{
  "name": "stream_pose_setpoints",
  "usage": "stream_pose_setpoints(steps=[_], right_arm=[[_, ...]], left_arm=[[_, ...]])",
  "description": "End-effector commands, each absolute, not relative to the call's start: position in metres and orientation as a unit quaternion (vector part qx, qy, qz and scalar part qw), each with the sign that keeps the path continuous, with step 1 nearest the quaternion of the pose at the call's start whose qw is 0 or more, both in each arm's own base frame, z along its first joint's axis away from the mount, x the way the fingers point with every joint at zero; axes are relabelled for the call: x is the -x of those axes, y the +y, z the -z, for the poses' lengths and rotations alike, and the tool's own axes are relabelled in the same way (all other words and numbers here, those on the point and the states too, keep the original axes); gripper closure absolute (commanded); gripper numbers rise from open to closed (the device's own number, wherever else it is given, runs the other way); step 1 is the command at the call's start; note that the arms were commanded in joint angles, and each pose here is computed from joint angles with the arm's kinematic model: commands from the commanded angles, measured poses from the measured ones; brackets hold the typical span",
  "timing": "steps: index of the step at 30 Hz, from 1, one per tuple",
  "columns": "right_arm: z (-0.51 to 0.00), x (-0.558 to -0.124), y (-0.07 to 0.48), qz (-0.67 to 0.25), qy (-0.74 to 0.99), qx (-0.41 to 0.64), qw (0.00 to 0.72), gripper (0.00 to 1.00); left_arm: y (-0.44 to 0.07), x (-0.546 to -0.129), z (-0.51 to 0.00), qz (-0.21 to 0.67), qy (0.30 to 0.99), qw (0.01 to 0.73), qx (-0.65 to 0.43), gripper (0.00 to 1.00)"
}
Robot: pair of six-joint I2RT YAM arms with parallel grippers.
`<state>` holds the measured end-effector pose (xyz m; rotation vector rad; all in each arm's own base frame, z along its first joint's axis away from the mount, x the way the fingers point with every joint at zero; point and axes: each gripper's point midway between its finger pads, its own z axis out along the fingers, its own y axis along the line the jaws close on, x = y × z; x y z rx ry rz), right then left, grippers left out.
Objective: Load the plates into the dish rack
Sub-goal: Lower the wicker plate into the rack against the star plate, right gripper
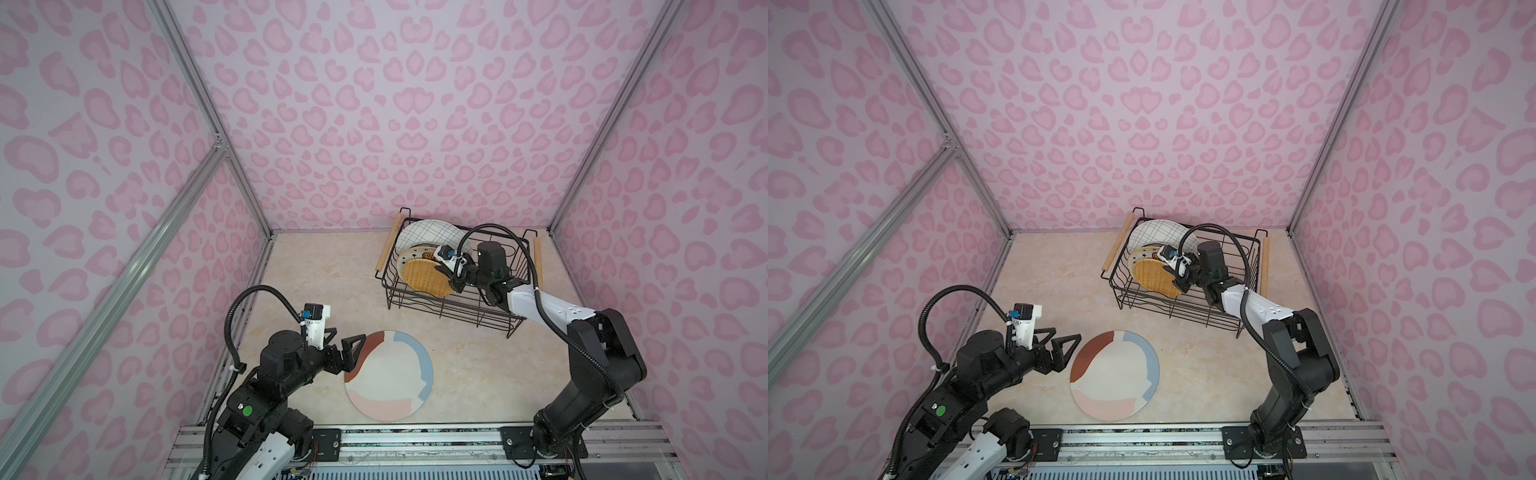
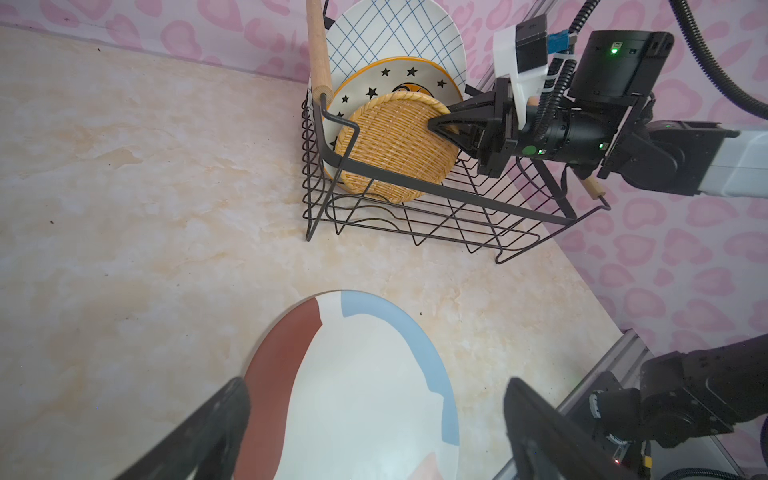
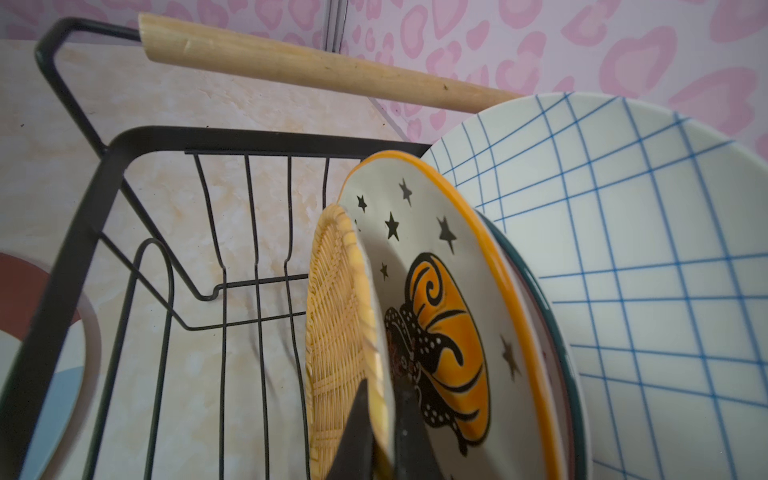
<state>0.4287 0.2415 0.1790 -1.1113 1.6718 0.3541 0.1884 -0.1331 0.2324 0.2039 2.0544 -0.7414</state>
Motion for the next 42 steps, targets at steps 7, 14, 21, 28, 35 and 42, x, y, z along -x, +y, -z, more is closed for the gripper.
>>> stream_pose_setpoints(steps=[7, 14, 21, 28, 35, 42], right_arm=[[-0.178, -0.431, 0.248, -0.165, 0.693, 0.461, 0.53, 1.0], [-0.172, -0.433, 0.25, -0.169, 0.698, 0.462, 0.521, 1.0], [-0.171, -0.433, 0.251, -0.169, 0.7, 0.463, 0.516, 0.9], [-0.164, -0.432, 0.255, -0.171, 0.704, 0.471, 0.503, 0.91], [-0.163, -0.434, 0.255, -0.171, 0.706, 0.469, 0.502, 0.84], [-0.171, -0.435, 0.255, -0.172, 0.706, 0.458, 0.512, 0.73]], left_arm=[[-0.135, -0.189, -0.238, 0.307, 0.826, 0.465, -0.087, 0.03], [-0.135, -0.189, -0.237, 0.307, 0.826, 0.465, -0.087, 0.03], [-0.135, -0.189, -0.237, 0.307, 0.827, 0.464, -0.086, 0.03], [-0.135, -0.189, -0.238, 0.307, 0.826, 0.466, -0.086, 0.03], [-0.135, -0.189, -0.238, 0.306, 0.825, 0.466, -0.087, 0.03], [-0.134, -0.189, -0.238, 0.306, 0.825, 0.466, -0.087, 0.03]])
